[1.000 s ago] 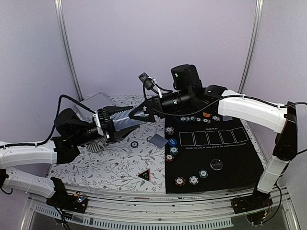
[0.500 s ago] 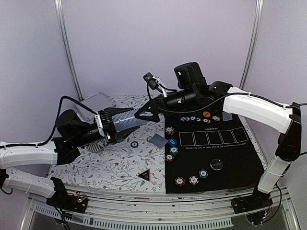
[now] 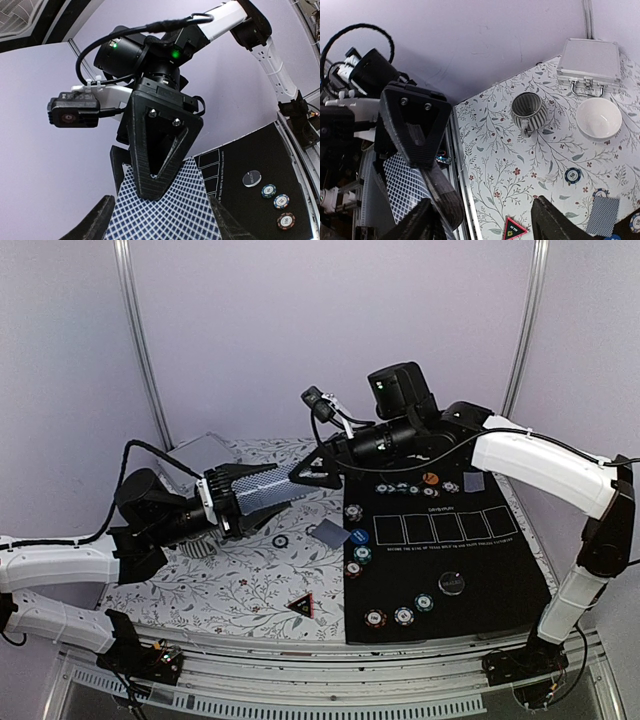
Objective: Distribute texas hold em gaming equipment
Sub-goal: Pick up the poker card from the face-down deck piles, then distribute the poker card in the dealer area.
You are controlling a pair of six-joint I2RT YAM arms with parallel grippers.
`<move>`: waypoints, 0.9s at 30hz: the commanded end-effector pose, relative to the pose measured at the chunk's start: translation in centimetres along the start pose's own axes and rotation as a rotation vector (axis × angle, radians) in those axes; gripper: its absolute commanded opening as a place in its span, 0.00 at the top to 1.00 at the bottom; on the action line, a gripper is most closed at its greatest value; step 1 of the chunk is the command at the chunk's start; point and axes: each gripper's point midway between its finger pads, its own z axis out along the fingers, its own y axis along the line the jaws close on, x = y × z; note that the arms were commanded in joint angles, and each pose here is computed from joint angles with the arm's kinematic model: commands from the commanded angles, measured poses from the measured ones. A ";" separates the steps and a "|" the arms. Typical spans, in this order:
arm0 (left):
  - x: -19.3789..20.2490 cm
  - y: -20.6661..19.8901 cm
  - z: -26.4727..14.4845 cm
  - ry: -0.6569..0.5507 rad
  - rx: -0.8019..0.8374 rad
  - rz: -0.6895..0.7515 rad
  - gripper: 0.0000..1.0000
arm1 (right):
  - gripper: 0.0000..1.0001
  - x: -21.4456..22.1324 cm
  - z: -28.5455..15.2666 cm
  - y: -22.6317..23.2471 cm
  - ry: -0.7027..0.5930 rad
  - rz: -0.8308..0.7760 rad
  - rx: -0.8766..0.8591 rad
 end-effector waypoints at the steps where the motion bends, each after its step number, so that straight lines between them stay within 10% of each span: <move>1: -1.6 0.6 0.0 -0.057 -0.024 0.033 0.44 | 0.43 -1.2 -1.6 1.6 -0.017 -0.013 -0.048; 18: -1.5 0.8 0.0 -0.048 -0.032 0.035 0.44 | 0.96 -1.4 -3.3 2.4 -0.014 -0.031 -0.032; 27: -1.5 0.9 0.0 -0.047 -0.034 0.035 0.44 | 0.99 -2.2 -5.1 2.6 -0.036 -0.029 -0.043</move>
